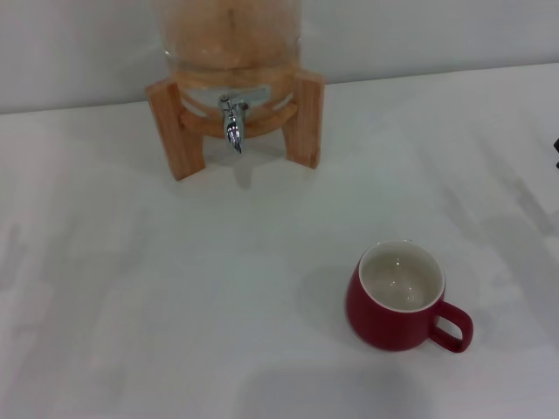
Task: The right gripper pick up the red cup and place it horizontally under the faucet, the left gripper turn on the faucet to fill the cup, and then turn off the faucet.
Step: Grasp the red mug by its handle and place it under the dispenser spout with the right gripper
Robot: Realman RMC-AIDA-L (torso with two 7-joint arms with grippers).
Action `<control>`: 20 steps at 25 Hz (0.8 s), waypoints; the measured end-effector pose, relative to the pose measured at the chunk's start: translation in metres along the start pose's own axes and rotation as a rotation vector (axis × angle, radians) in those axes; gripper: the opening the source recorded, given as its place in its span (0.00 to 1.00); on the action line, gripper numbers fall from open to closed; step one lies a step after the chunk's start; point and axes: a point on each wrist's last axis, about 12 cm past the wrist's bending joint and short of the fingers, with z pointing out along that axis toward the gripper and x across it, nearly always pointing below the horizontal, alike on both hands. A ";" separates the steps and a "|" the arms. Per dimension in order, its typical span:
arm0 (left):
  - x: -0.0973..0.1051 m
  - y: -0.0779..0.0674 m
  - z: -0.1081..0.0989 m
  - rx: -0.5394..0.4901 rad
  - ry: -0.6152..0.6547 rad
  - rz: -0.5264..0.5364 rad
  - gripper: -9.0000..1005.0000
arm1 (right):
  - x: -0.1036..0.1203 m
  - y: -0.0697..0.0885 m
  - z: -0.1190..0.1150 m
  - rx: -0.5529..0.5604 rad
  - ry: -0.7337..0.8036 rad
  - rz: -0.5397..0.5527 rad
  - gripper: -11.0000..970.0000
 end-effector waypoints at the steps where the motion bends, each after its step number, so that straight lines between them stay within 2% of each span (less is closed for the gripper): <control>1: 0.000 0.000 0.000 0.000 0.000 -0.001 0.86 | 0.000 0.000 0.000 0.000 0.001 0.000 0.88; 13: 0.000 0.001 0.000 -0.004 0.005 -0.001 0.86 | 0.001 0.000 -0.003 0.000 0.006 0.000 0.88; 20: 0.001 0.000 -0.001 0.006 0.009 0.000 0.86 | 0.003 -0.002 -0.030 0.000 0.007 -0.002 0.88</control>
